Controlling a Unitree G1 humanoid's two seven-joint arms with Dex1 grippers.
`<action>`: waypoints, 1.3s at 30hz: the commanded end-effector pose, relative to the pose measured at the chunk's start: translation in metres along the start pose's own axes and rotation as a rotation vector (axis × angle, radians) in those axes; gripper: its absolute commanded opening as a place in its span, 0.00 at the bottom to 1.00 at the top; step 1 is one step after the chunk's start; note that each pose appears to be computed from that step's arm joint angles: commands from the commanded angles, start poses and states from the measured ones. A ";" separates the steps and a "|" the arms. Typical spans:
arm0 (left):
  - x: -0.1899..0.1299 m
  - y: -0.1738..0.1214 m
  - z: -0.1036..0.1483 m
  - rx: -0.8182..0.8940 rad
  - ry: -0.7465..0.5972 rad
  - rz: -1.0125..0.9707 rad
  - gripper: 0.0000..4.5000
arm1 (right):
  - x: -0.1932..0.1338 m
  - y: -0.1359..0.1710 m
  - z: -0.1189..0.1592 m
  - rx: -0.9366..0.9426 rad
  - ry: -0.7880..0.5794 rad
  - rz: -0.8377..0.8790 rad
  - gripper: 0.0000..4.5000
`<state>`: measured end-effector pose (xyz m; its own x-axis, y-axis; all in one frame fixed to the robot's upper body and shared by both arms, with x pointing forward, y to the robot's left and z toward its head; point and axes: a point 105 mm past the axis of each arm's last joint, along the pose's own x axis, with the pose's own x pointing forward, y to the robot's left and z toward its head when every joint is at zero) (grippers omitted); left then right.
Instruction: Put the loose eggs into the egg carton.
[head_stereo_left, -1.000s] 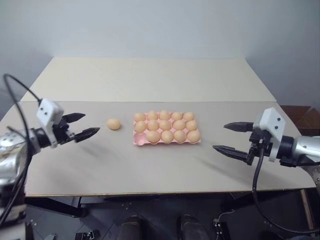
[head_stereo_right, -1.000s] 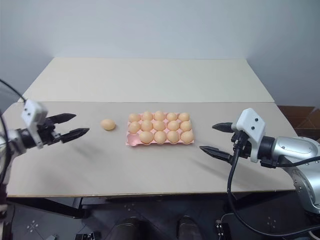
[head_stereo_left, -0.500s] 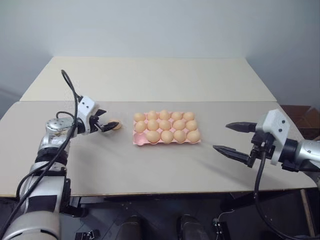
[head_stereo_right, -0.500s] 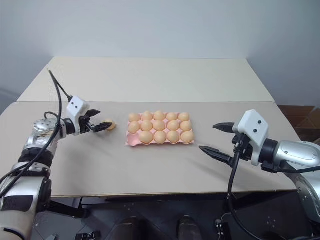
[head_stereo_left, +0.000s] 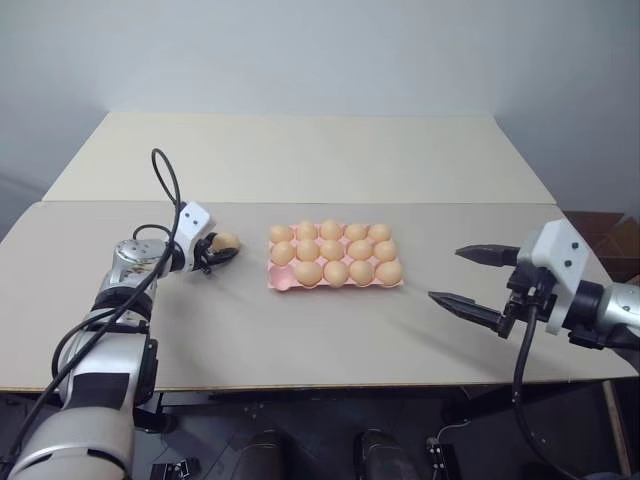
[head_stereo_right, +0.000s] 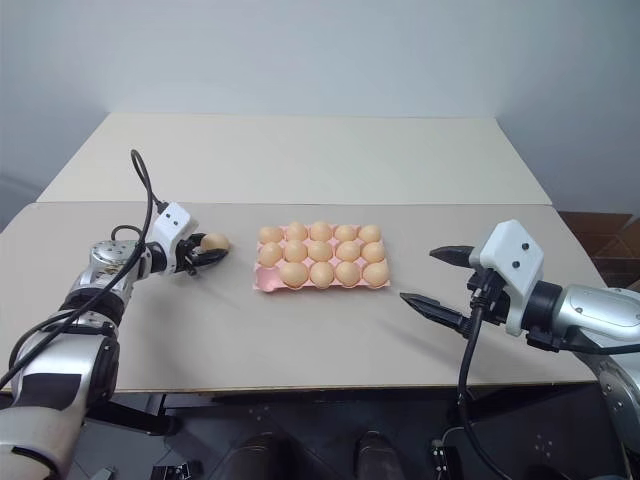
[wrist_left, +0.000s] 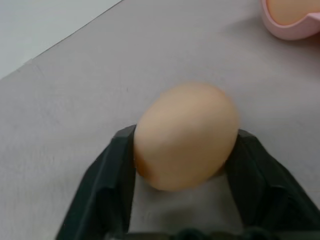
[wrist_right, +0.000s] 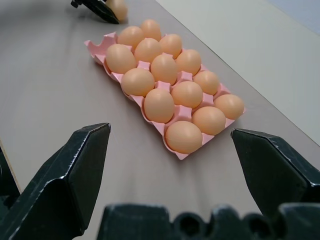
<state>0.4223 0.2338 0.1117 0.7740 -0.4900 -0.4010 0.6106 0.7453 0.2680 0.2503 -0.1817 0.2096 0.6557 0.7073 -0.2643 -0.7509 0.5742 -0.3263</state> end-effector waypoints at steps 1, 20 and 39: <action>-0.005 0.007 0.017 0.005 -0.065 0.004 0.51 | -0.005 0.000 0.012 -0.038 -0.028 -0.016 1.00; -0.044 -0.073 0.065 0.118 -0.275 -0.487 0.51 | -0.002 0.002 0.014 -0.041 -0.038 -0.007 1.00; -0.034 -0.097 0.070 0.165 -0.235 -0.545 1.00 | -0.004 0.004 0.014 -0.031 -0.046 -0.047 1.00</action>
<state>0.3499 0.1458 0.1419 0.3378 -0.8683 -0.3633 0.9405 0.2966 0.1657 0.2472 -0.1766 0.2114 0.6750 0.6971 -0.2417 -0.7324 0.5933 -0.3341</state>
